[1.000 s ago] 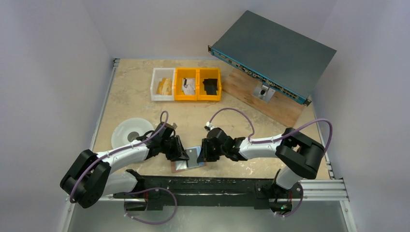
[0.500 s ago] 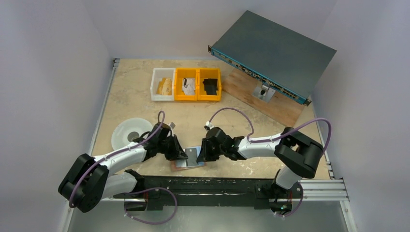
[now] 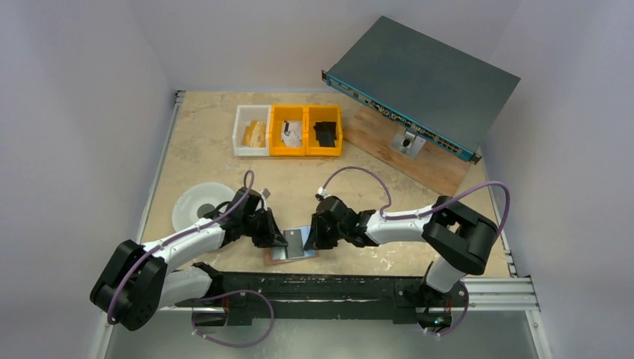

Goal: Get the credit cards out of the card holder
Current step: Remove the credit card from the card holder.

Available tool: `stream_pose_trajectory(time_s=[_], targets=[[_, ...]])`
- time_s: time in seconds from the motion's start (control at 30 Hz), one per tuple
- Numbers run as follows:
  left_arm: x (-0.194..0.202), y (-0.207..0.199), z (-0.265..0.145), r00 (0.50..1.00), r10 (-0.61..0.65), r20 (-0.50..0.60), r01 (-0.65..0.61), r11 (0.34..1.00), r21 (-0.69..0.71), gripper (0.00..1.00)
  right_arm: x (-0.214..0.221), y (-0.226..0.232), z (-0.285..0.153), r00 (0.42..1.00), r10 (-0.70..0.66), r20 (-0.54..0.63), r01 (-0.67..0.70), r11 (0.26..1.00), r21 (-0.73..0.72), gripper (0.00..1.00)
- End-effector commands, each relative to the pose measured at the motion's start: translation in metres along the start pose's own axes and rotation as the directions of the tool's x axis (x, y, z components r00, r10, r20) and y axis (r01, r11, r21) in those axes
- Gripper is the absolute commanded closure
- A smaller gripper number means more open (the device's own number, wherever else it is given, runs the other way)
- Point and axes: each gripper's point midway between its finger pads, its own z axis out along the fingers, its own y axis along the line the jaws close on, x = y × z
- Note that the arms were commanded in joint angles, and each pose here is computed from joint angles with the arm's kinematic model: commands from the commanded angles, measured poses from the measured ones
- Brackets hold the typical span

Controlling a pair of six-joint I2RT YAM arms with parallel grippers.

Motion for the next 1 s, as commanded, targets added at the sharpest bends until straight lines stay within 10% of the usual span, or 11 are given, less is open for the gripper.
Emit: stream_pose_trajectory(time_s=[0.0,0.97], targets=[[-0.009,-0.002,-0.008,0.999,0.036,0.026,-0.036,0.999,-0.003,1.00,0.005,-0.035,0.004,1.000,0.005,-0.003,-0.005,0.990,0.143,0.95],[-0.004,-0.004,0.003,1.000,-0.001,-0.009,0.002,0.998,0.067,0.89,0.007,-0.037,0.008,1.000,0.005,-0.017,-0.002,0.990,0.141,0.95]])
